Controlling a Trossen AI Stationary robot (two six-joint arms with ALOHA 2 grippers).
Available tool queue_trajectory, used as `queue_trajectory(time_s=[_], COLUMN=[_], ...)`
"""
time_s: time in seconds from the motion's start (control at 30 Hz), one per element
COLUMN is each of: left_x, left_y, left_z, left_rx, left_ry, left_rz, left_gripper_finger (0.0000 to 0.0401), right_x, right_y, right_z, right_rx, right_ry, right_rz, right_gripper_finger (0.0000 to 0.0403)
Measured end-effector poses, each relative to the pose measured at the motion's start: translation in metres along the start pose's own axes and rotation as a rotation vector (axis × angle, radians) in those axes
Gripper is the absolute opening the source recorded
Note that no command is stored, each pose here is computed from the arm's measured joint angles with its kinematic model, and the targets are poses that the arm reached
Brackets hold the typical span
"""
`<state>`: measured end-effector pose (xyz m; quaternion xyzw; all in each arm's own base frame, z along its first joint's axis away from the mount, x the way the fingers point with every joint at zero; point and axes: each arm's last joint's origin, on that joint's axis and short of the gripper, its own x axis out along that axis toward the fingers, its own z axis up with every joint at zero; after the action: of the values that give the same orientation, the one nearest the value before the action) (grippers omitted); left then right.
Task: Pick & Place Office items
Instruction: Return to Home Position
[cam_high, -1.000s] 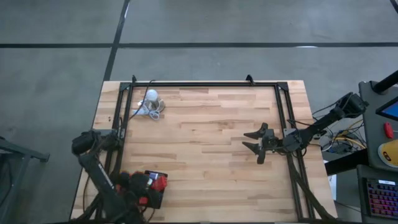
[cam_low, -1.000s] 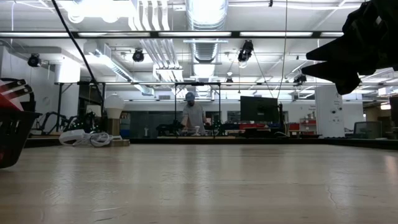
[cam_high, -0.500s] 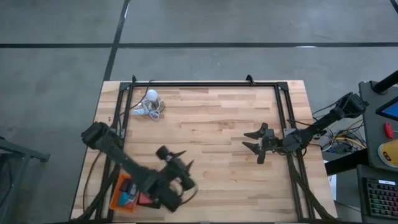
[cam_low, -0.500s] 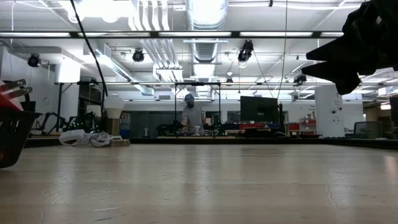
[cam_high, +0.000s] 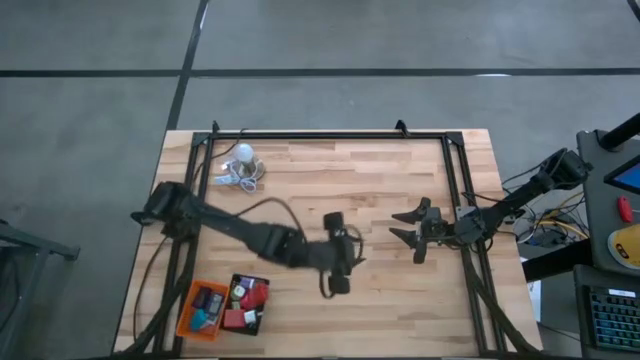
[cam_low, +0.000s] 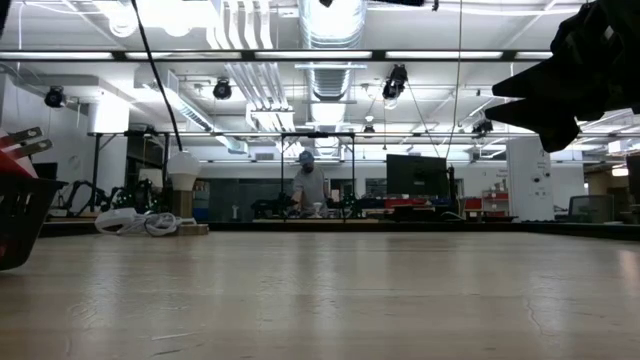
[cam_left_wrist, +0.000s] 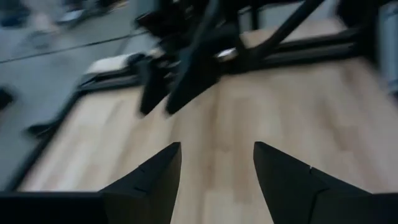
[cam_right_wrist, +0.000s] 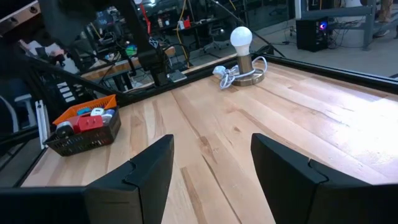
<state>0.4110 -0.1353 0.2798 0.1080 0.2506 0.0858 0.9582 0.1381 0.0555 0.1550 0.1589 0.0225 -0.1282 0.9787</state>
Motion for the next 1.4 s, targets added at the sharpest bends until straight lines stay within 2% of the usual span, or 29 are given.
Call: queue_trajectory(time_s=[0.13,0.3,0.43,0.53,0.7,0.83,1.07,1.4], left_x=[0.021,0.037,0.032,0.021,-0.020,-0.060,-0.120,-0.163], left_y=[0.027,0.064,0.101,0.126,0.155,0.166,0.163,0.155], left_z=[-0.002,-0.011,-0.013,-0.027,-0.064,-0.099,-0.156,-0.220], left_rx=[-0.031,-0.001,-0.012,-0.033,-0.057,-0.066,-0.038,-0.054], left_ry=[-0.061,-0.101,-0.210,-0.264,-0.329,-0.402,-0.609,-0.719], left_rz=[-0.155,-0.247,-0.378,-0.433,-0.344,-0.257,-0.167,-0.084], left_gripper_finger=[0.0202,0.0202,0.0202,0.0203,0.0204,0.0204,0.0204,0.0204], right_x=[0.000,0.000,0.000,0.000,0.000,0.000,0.000,0.000], right_y=[0.000,0.000,0.000,0.000,0.000,0.000,0.000,0.000], right_z=[0.000,0.000,0.000,0.000,0.000,0.000,0.000,0.000], right_rx=[0.000,0.000,0.000,0.000,0.001,0.001,0.001,0.001], right_ry=[0.000,0.000,0.000,0.000,-0.001,-0.001,0.000,0.000], right_rz=[0.001,0.001,0.001,0.001,0.001,0.001,0.001,0.001], right_gripper_finger=[0.0210,0.0210,0.0210,0.0210,0.0210,0.0210,0.0210,0.0210])
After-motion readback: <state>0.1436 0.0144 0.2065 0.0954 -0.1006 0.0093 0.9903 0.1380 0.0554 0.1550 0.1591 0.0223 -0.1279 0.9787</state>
